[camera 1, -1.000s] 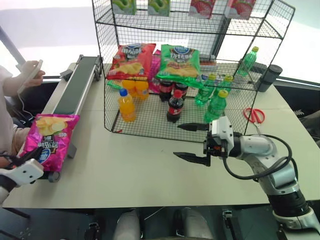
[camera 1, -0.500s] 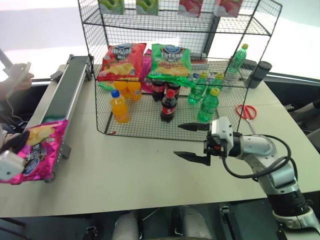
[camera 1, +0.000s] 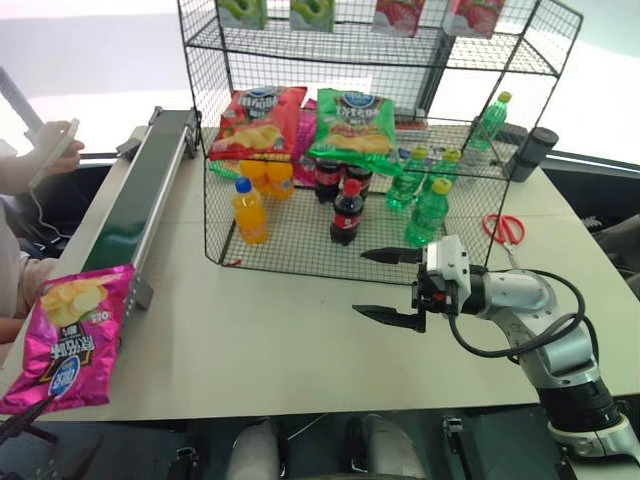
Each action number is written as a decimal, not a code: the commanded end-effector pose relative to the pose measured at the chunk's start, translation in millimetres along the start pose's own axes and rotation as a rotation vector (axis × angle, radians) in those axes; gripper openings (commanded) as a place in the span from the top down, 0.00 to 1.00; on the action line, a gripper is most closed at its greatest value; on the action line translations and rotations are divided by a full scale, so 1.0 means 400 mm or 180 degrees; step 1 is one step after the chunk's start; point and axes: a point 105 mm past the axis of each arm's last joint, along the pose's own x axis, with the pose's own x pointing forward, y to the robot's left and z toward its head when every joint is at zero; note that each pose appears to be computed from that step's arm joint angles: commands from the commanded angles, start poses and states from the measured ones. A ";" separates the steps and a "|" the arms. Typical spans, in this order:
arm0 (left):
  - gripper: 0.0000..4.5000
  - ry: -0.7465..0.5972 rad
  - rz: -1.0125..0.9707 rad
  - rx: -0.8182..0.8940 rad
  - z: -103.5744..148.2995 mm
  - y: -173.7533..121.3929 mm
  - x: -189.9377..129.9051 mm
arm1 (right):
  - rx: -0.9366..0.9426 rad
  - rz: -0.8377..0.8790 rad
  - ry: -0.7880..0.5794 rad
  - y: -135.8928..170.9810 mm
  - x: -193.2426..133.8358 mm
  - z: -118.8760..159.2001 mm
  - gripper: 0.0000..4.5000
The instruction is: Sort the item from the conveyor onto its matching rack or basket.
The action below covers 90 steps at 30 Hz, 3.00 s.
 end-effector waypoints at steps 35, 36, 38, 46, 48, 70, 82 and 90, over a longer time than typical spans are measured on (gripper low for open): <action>0.98 -0.1191 0.0615 -0.0417 0.170 0.320 0.183 | -0.0240 -0.0160 -0.0058 -0.055 -0.010 0.019 0.00; 0.98 -0.1275 0.0499 -0.0602 0.185 0.321 0.190 | -0.0244 -0.0161 -0.0058 -0.057 -0.010 0.018 0.00; 0.98 -0.1482 0.0198 -0.0958 0.227 0.319 0.205 | -0.0227 -0.0159 -0.0081 -0.059 -0.010 0.021 0.00; 0.98 -0.2189 -0.1033 -0.2693 0.391 0.338 0.224 | 0.0028 -0.0168 -0.0178 -0.065 -0.025 0.029 0.00; 0.98 -0.2362 -0.1352 -0.3108 0.431 0.344 0.220 | 0.0196 -0.0166 -0.0242 -0.063 -0.030 0.034 0.00; 0.98 -0.3373 -0.3735 -0.4503 0.620 0.327 0.334 | 0.1957 0.0443 -0.0737 0.069 -0.028 0.103 0.00; 0.99 -0.3357 -0.3478 -0.4502 0.611 0.311 0.375 | 0.1952 0.0582 -0.0766 0.072 0.028 0.111 0.06; 1.00 -0.3340 -0.3275 -0.4392 0.598 0.303 0.390 | 0.1932 0.0551 -0.0706 0.064 0.039 0.105 0.87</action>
